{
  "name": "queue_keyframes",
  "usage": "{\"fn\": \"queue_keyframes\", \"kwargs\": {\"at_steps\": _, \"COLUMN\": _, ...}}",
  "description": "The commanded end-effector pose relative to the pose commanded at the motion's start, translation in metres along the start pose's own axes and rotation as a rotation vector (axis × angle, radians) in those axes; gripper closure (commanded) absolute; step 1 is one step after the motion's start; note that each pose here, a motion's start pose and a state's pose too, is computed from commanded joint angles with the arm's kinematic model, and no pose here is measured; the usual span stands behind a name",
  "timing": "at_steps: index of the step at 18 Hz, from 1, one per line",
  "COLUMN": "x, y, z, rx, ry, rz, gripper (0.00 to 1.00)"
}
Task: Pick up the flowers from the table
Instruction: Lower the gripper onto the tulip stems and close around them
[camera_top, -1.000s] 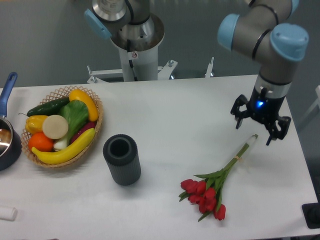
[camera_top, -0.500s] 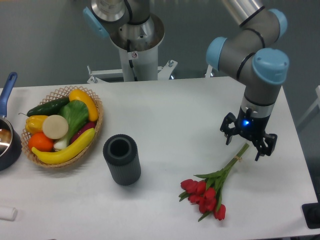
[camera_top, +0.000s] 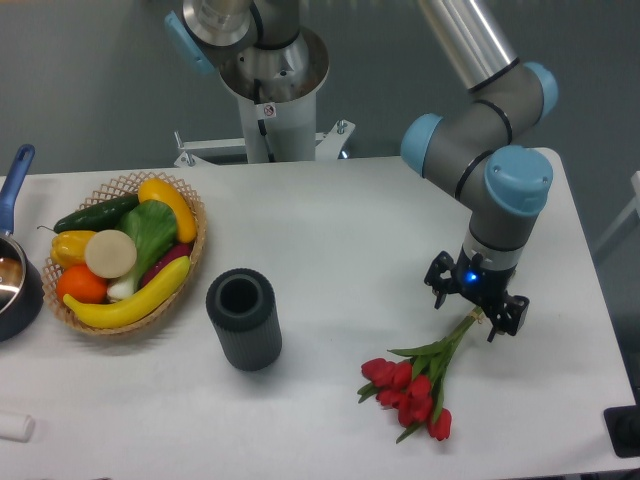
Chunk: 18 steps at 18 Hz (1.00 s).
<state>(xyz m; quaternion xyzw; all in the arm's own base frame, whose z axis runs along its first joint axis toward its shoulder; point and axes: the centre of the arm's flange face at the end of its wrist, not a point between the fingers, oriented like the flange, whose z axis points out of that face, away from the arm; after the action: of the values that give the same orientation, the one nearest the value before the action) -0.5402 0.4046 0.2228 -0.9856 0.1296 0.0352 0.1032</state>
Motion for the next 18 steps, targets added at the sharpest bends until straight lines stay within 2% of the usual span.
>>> {"fn": "queue_keyframes", "kwargs": {"at_steps": 11, "x": -0.015, "y": 0.002, "z": 0.027, "rx": -0.006, "ry": 0.018, "rz": 0.012, "gripper": 0.01}}
{"fn": "queue_keyframes", "kwargs": {"at_steps": 13, "x": -0.011, "y": -0.006, "z": 0.032, "rx": -0.007, "ry": 0.025, "rz": 0.025, "gripper": 0.03}}
{"fn": "queue_keyframes", "kwargs": {"at_steps": 16, "x": -0.007, "y": -0.009, "z": 0.035, "rx": -0.009, "ry": 0.031, "rz": 0.028, "gripper": 0.25}}
{"fn": "queue_keyframes", "kwargs": {"at_steps": 18, "x": -0.007, "y": -0.009, "z": 0.034, "rx": -0.009, "ry": 0.030, "rz": 0.030, "gripper": 0.34}}
